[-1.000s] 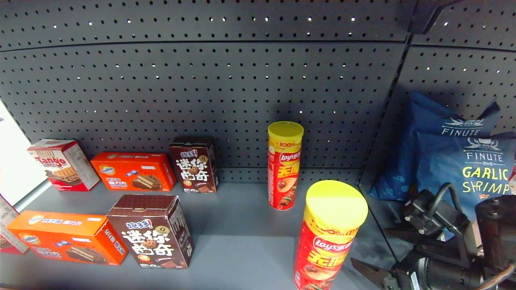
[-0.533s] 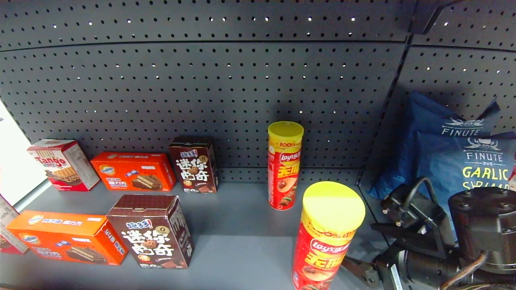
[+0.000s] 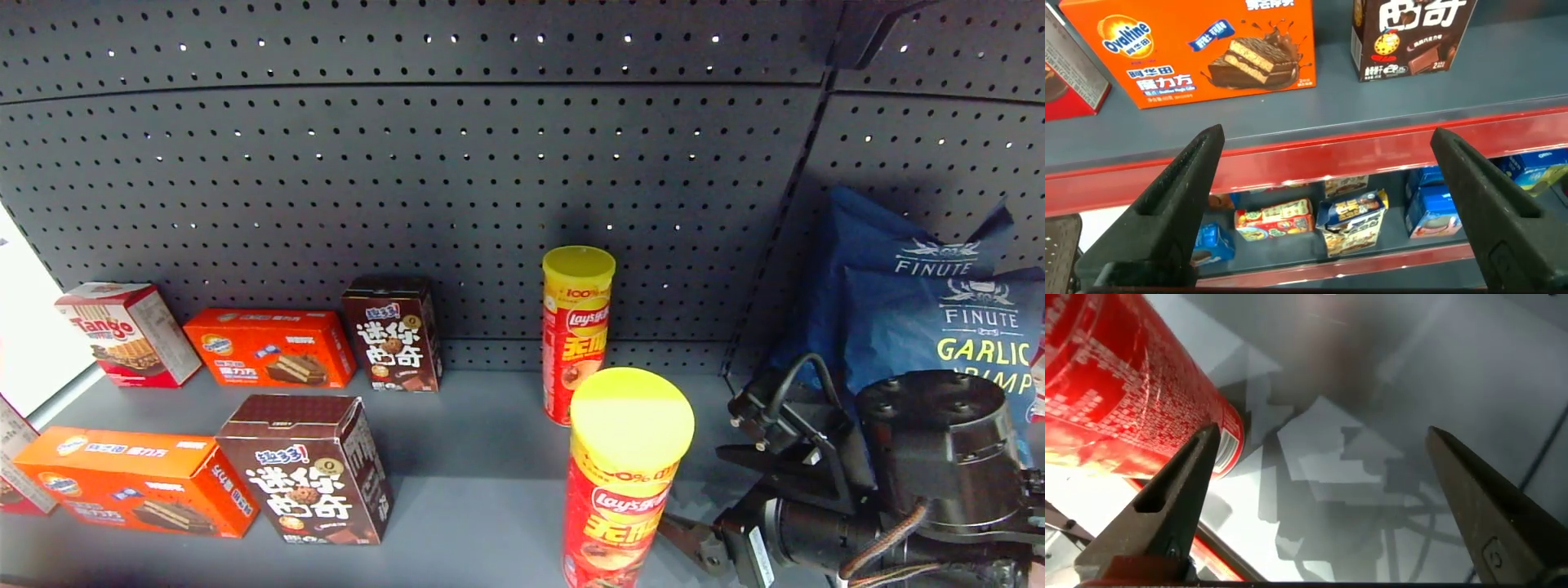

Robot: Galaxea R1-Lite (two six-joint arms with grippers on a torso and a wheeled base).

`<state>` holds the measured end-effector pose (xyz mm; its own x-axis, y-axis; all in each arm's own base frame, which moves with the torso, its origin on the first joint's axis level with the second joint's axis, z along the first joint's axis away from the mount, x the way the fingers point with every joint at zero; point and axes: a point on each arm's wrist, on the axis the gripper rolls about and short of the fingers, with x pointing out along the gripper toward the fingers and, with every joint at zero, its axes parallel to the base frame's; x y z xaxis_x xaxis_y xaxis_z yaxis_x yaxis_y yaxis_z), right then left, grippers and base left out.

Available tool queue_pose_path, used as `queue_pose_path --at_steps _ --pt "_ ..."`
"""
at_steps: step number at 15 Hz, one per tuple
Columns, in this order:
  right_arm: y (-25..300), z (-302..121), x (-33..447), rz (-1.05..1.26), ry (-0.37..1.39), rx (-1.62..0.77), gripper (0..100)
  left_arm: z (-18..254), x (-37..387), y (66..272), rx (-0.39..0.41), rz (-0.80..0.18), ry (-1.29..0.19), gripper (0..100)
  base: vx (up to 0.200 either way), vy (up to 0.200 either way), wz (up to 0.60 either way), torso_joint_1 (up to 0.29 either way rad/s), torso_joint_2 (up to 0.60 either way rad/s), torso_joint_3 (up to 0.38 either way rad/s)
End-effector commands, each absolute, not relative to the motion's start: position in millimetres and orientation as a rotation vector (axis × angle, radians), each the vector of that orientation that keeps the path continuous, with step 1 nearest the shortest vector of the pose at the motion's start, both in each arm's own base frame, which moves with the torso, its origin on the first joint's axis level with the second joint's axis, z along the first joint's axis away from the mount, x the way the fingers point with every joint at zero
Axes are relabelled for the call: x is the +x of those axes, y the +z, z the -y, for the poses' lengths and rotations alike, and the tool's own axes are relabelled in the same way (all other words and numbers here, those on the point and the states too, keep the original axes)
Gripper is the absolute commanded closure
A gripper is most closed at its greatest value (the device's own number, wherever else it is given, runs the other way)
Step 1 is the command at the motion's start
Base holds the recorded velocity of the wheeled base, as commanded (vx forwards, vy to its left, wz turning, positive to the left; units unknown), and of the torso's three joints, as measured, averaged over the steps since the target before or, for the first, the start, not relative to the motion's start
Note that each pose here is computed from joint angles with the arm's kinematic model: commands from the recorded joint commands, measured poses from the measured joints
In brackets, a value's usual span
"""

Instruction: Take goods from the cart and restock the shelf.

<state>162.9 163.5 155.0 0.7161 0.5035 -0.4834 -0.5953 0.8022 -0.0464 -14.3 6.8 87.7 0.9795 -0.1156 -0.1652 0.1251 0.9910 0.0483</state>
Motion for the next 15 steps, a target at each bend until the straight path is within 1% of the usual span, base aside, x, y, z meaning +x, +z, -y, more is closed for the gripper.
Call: queue_pose_path --at_steps 1,15 --pt "151.9 -170.5 165.0 -0.484 0.625 -0.215 0 -6.7 -14.2 87.8 0.055 -0.164 -0.12 0 0.0 0.0 0.0 0.0 0.0 0.0" --pt "150.3 -178.2 162.0 -0.492 0.652 -0.211 0 -6.7 -14.2 87.8 0.046 -0.165 -0.119 0 0.0 0.0 0.0 0.0 0.0 0.0"
